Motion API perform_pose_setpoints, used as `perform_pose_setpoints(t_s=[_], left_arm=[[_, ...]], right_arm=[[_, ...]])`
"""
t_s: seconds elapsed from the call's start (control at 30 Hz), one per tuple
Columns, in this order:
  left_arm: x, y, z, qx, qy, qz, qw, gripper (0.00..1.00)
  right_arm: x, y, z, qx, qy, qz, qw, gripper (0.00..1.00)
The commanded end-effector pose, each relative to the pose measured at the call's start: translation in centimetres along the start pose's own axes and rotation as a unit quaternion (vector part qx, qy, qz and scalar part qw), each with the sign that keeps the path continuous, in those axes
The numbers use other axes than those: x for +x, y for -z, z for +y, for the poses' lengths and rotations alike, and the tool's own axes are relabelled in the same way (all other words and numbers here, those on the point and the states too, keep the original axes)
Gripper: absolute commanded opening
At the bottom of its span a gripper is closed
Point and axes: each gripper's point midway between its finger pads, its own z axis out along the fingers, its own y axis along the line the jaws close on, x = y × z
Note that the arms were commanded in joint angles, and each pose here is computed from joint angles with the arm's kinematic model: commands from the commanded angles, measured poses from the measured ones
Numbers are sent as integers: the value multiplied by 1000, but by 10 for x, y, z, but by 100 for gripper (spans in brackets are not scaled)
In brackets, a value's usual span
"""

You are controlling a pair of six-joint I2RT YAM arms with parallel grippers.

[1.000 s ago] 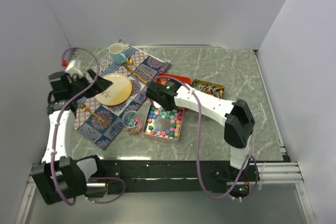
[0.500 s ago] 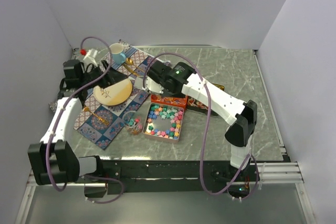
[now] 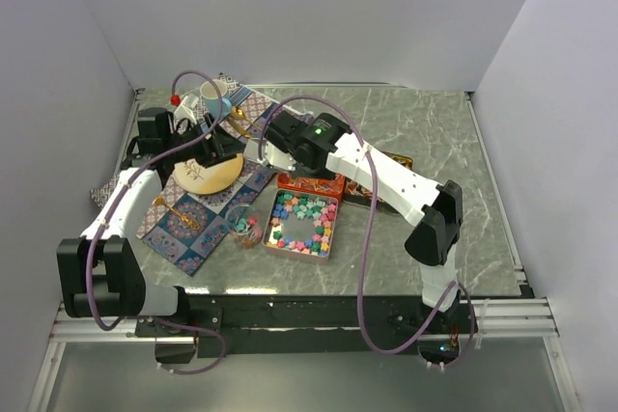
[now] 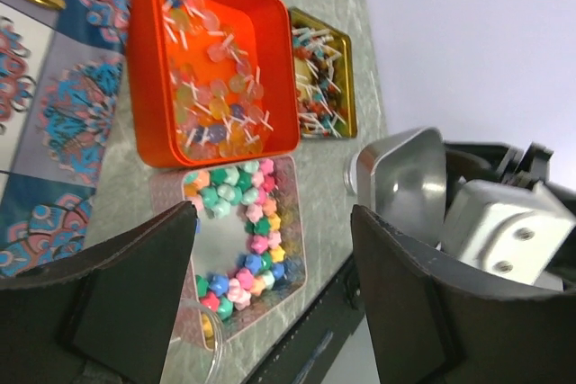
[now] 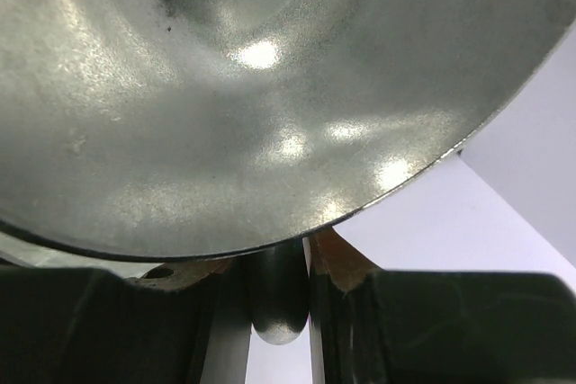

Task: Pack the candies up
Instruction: Adjust the spatula.

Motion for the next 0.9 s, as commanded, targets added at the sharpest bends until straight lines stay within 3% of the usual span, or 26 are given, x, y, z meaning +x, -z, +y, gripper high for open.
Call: perform_pose_setpoints(t_s=[0.0,0.13,0.3,0.6,0.87], left_arm=[[-45,20,-12,-5,-14,-77,997,75],[-55,25,-20,18,13,-80,997,75],[-29,20,-28,25,-4,-38,999,76],[0,5,4,-24,17,-4,1000,78],[6,-3,27,-50,35,-1,998,78]], right_arm=[[32,1,20,-25,7,52,998,0],[36,-4,27,-31,-1,61,998,0],[13,-1,7,-11,-17,39,999,0],[-32,24,-25,57,7,-24,998,0],[-34,89,-38,61,-62,-155,984,0]])
